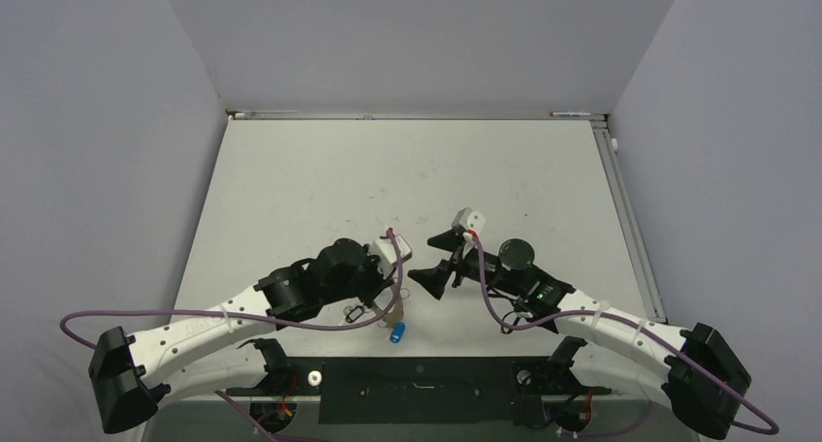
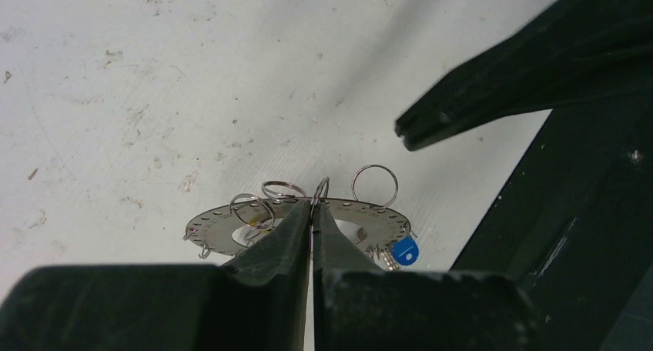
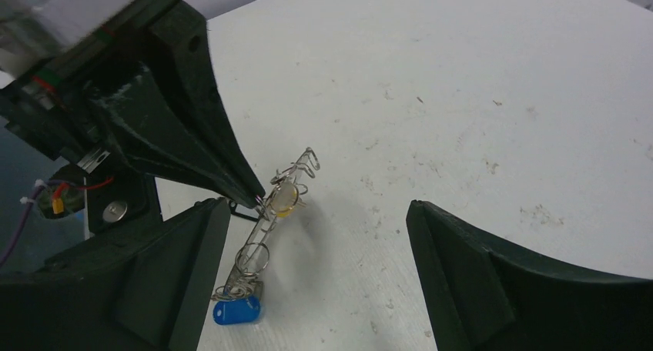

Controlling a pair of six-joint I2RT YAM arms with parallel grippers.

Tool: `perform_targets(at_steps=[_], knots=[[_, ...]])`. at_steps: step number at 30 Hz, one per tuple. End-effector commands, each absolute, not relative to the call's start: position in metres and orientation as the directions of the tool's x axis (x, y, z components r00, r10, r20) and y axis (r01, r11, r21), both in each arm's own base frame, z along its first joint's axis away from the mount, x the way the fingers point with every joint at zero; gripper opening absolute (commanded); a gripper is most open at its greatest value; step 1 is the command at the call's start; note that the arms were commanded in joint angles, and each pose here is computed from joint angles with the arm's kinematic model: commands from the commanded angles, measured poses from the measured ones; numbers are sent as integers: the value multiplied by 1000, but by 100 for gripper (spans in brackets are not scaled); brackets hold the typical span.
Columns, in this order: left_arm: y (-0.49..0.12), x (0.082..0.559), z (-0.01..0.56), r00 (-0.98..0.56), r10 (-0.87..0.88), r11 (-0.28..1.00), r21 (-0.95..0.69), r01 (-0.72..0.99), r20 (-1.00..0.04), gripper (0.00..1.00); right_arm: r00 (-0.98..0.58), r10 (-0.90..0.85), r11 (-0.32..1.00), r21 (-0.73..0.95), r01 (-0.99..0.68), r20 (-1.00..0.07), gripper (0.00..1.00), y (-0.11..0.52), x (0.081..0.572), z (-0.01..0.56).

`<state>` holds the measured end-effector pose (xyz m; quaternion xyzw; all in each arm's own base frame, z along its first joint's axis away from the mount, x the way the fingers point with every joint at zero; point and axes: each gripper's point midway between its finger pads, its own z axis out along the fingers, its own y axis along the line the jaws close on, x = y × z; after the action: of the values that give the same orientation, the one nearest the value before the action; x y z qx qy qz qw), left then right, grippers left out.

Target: Put the keys on the keyring

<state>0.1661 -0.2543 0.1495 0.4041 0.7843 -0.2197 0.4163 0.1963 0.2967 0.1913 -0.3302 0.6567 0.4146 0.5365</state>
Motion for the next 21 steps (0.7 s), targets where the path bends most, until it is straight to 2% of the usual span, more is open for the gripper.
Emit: perform_targets(at_steps=[1, 8, 19, 21], knots=[[-248, 159, 169, -251, 505, 505, 48, 862, -826, 0, -21, -24, 385, 10, -923, -999, 89, 303, 180, 223], [-244, 152, 157, -205, 540, 449, 74, 891, -816, 0, 97, 0, 341, -91, -936, -995, 88, 306, 159, 223], [-245, 151, 167, -159, 486, 440, 83, 894, -860, 0, 145, -51, 288, -154, -945, -988, 88, 317, 153, 196], [-244, 149, 167, -157, 480, 438, 81, 895, -863, 0, 152, -60, 282, -162, -946, -987, 85, 319, 154, 195]])
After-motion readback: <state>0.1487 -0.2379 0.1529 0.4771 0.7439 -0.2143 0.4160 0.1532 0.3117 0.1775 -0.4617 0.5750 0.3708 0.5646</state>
